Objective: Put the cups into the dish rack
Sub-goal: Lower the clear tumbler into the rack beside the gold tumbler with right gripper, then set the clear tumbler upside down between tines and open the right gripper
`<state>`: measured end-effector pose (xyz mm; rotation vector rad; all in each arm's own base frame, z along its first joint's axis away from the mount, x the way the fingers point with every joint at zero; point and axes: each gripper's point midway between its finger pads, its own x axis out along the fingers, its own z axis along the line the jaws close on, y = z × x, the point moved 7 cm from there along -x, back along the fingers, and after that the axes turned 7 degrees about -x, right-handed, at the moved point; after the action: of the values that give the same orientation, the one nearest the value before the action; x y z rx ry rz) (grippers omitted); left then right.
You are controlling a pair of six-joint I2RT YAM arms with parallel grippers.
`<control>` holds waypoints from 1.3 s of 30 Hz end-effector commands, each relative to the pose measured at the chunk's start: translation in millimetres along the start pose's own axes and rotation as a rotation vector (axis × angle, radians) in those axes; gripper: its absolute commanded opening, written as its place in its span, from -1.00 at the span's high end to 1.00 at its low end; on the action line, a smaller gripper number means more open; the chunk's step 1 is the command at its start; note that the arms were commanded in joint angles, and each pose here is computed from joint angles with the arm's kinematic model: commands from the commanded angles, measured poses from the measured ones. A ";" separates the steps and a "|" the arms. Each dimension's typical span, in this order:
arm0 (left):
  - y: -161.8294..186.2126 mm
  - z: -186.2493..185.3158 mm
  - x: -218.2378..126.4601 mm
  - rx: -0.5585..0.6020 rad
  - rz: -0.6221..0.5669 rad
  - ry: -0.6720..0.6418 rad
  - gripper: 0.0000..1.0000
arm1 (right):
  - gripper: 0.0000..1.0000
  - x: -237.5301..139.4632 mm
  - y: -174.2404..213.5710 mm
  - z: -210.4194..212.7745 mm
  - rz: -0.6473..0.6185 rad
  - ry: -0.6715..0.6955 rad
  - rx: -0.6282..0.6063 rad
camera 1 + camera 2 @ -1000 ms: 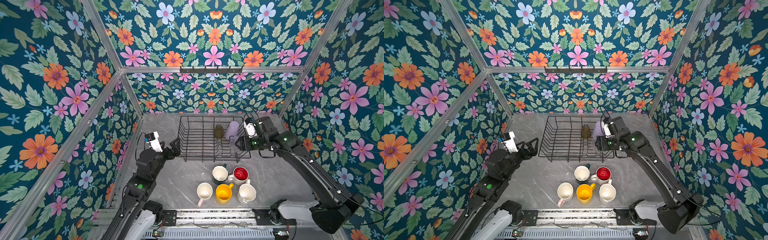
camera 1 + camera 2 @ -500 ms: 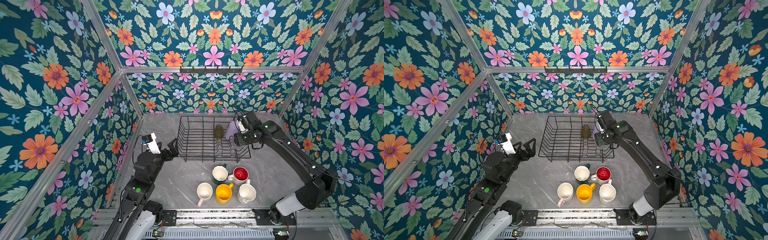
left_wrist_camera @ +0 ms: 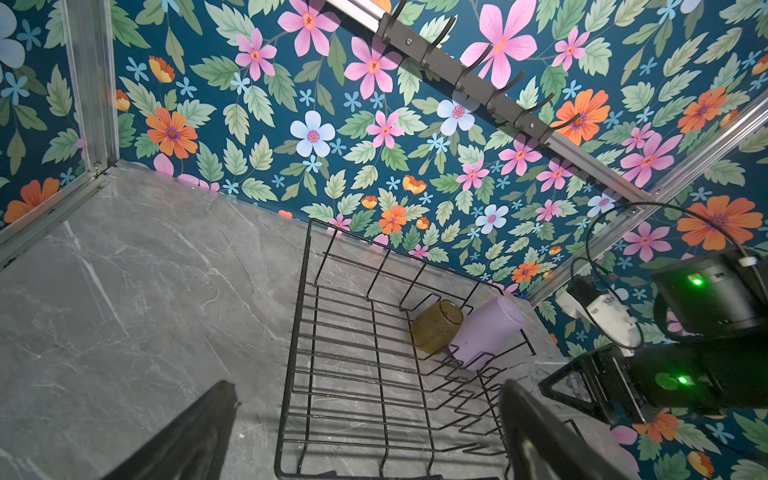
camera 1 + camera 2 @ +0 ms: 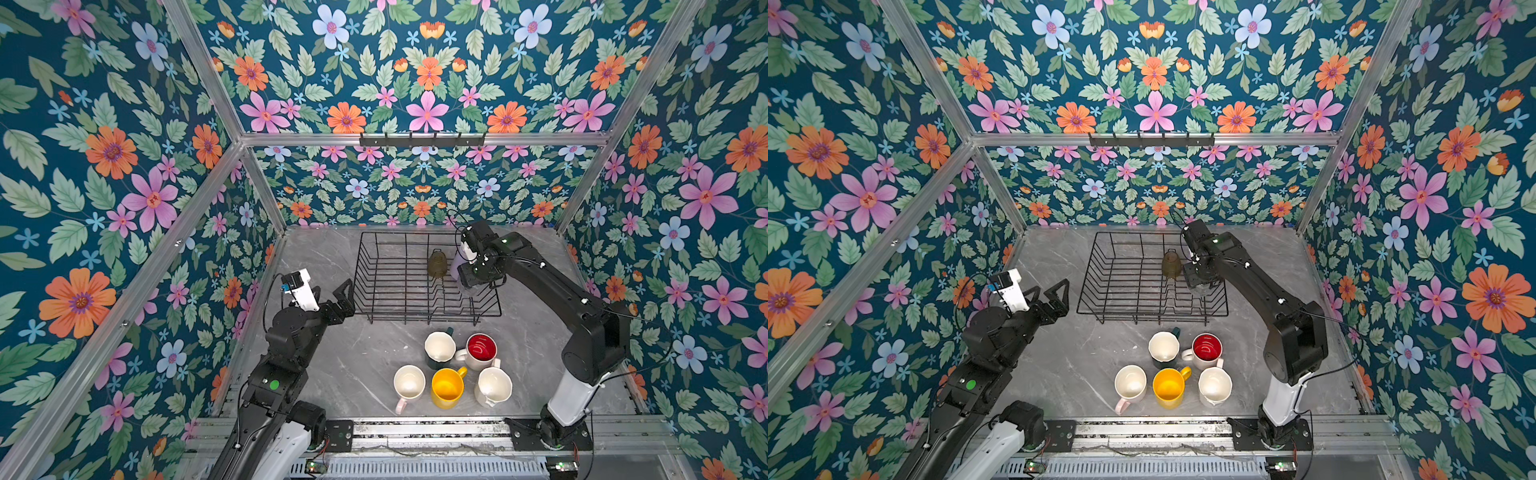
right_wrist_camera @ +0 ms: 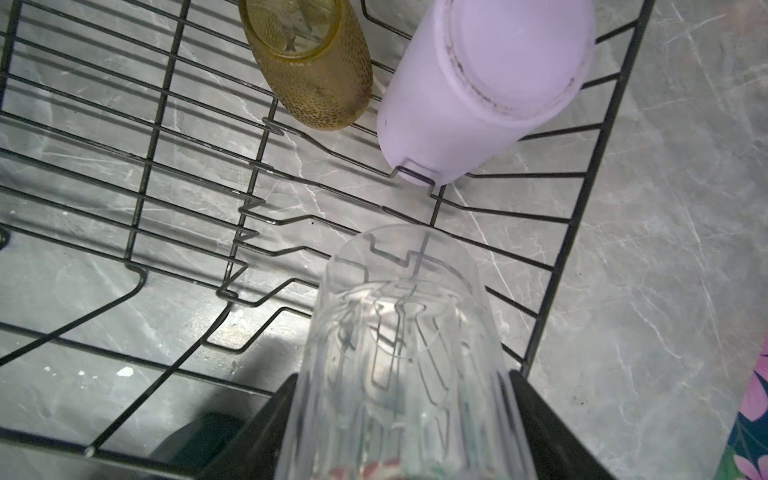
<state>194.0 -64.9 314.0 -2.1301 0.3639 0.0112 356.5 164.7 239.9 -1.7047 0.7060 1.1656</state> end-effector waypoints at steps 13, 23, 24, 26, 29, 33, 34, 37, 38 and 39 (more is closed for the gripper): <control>-4.6 0.6 -4.8 0.025 -0.019 -0.015 -1.00 | 1.00 44.3 -18.7 -5.3 0.040 0.022 -0.001; -4.5 1.1 -5.6 0.027 -0.019 -0.020 -0.99 | 1.00 68.3 -17.9 -6.3 0.091 0.033 0.001; -4.4 1.3 -5.4 0.027 -0.019 -0.021 -0.99 | 1.00 70.0 -17.1 -5.9 0.096 0.031 0.002; -4.4 1.3 -5.4 0.028 -0.018 -0.022 -0.99 | 1.00 73.3 -15.1 -4.9 0.108 0.025 0.001; -4.2 1.4 -5.5 0.029 -0.017 -0.022 -0.99 | 0.88 76.5 -12.4 -3.2 0.124 0.014 0.002; -3.8 1.8 -5.7 0.029 -0.015 -0.024 -0.99 | 0.32 79.4 -10.1 -1.3 0.135 -0.001 0.009; -3.6 2.0 -5.8 0.029 -0.015 -0.025 -0.99 | 0.17 78.9 -9.6 -1.0 0.135 -0.004 0.010; -3.5 2.5 -6.2 0.029 -0.015 -0.027 -0.99 | -0.15 77.2 -8.7 -0.6 0.130 -0.010 0.013; -3.5 2.6 -6.5 0.029 -0.015 -0.028 -0.99 | -0.21 76.2 -8.3 -0.2 0.129 -0.013 0.014; -2.9 2.8 -6.6 0.030 -0.014 -0.028 -0.99 | -0.28 75.0 -8.5 -0.4 0.123 -0.014 0.015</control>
<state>189.4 -60.7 313.5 -2.1057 0.3465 0.0333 397.7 172.6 173.8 -1.6692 0.8044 1.2355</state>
